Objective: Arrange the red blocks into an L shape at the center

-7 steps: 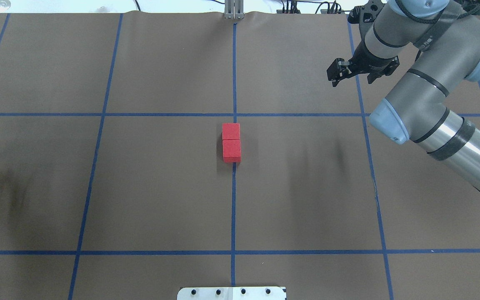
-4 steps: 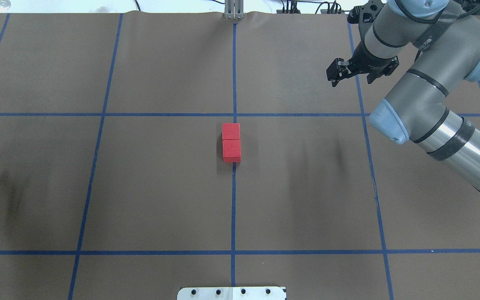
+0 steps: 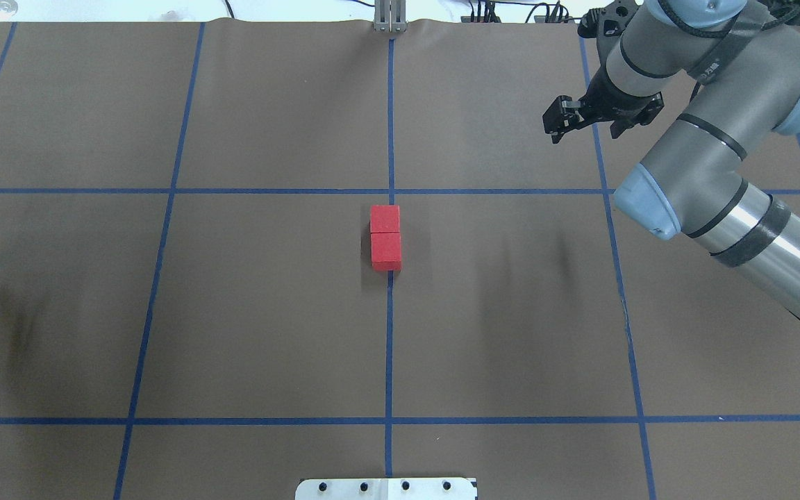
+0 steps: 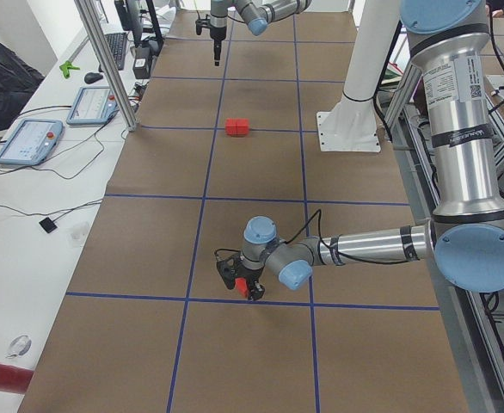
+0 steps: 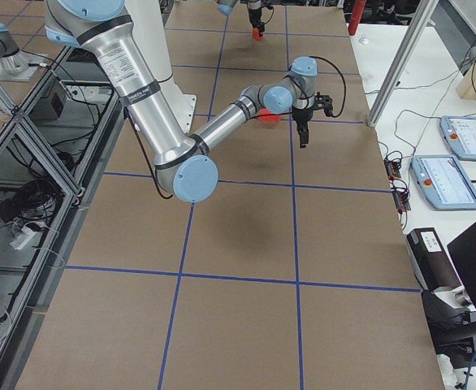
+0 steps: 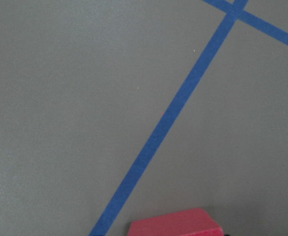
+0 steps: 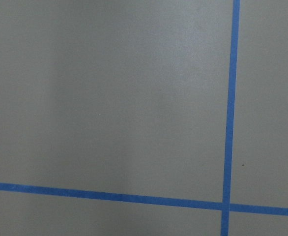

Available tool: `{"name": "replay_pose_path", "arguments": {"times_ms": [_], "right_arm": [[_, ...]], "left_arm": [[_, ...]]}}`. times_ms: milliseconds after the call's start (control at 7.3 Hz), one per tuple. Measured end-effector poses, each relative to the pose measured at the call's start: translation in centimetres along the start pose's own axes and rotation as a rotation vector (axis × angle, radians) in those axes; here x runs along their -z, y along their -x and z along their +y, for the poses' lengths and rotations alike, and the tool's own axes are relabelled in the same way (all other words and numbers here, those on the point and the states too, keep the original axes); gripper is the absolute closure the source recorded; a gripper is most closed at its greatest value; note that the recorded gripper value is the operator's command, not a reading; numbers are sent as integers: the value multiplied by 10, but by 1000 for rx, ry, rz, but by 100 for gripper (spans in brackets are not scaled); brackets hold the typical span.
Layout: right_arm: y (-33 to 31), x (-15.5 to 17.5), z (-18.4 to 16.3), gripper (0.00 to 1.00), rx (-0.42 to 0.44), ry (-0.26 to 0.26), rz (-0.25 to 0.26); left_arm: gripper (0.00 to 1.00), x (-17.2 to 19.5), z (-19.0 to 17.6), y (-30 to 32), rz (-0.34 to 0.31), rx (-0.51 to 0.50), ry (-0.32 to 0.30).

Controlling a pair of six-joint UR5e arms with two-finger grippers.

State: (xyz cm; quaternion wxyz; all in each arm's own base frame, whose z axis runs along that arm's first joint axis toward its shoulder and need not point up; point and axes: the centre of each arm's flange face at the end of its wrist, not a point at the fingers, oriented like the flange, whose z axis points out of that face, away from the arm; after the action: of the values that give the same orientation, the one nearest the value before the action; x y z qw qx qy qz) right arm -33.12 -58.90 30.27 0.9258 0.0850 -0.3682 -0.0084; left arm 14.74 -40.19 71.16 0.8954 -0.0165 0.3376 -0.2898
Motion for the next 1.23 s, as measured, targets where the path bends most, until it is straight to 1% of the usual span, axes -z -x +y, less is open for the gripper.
{"name": "replay_pose_path", "arguments": {"times_ms": [137,411,822,959,1233], "right_arm": [[1,1,0,1,0,-1,-1],[1,2,1,1,-2,-2,-2],[-2,1,2,1,-3,-1,-1],[-3,1,3,1,-1,0,-1],[-4,1,4,1,4,3,-3]], "left_arm": [[100,1,0,-3,6,4,1],[100,4,-1,-10,19,9,3],[100,25,-7,-31,65,8,-13],[100,33,-13,-50,75,10,-22],[100,52,-27,-118,51,28,-20]]}}
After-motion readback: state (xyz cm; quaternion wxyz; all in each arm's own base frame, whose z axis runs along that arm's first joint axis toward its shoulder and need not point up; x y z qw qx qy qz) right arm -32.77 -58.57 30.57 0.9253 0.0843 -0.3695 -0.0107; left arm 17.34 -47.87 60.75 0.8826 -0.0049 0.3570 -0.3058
